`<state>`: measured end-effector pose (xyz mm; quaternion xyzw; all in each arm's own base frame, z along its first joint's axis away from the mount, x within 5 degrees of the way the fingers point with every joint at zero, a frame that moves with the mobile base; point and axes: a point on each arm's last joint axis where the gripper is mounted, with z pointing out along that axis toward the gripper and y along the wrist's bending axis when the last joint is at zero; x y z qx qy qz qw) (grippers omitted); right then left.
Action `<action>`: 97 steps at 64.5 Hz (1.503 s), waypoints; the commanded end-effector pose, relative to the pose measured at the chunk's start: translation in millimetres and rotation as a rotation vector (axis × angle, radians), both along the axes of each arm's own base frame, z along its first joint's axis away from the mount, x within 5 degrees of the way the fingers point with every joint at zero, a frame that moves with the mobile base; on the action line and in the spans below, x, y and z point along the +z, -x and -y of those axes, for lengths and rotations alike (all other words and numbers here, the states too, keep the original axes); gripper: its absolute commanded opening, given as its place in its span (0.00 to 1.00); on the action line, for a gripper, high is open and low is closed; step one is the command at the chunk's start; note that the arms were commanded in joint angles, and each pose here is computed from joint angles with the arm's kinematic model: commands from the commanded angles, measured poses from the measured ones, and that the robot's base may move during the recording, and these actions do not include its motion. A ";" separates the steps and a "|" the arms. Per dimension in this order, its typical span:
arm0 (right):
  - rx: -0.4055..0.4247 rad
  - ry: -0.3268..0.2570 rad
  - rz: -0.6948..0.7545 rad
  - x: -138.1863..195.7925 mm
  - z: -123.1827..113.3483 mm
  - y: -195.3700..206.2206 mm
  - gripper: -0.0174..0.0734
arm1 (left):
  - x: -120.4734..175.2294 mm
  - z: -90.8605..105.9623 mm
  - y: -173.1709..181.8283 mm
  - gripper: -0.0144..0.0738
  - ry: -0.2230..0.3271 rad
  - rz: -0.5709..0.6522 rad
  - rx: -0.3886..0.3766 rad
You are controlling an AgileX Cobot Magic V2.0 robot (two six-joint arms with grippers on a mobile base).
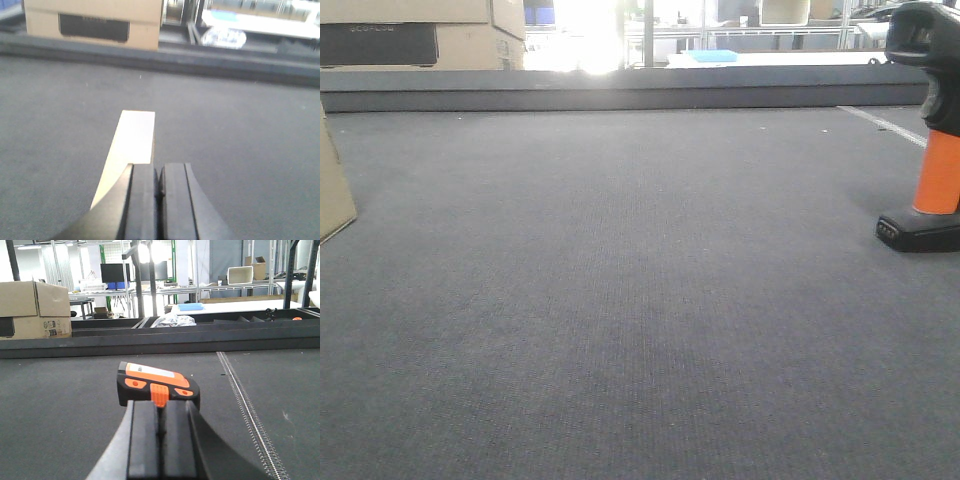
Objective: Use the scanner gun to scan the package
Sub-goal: 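Open the left gripper and lift it off the box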
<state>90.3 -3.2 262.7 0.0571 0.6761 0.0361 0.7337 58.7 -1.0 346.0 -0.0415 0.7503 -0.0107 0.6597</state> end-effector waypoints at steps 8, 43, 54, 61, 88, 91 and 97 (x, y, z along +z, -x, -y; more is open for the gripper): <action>-0.001 0.013 0.021 1.5 0.0 1.0 0.01 | -10.1 5.1 36.3 0.04 -0.007 0.163 0.004; -0.001 0.013 0.021 1.5 0.0 1.0 0.01 | -9.8 7.8 57.5 0.04 -0.027 0.267 0.007; -0.001 0.013 0.021 1.5 0.0 1.0 0.01 | -9.8 7.8 57.5 0.04 -0.027 0.267 0.007; -0.001 0.013 0.021 1.5 0.0 1.0 0.01 | -9.8 7.8 57.5 0.04 -0.027 0.267 0.007; 0.041 0.146 -0.035 -6.6 -4.2 19.2 0.01 | -9.8 7.8 57.5 0.04 -0.027 0.267 0.007; 0.055 0.146 -0.033 -9.0 -5.0 26.2 0.01 | -9.8 7.8 57.5 0.04 -0.027 0.267 0.007; 0.066 0.146 -0.043 -17.2 -5.0 36.6 0.01 | -9.8 7.8 57.5 0.04 -0.027 0.267 0.007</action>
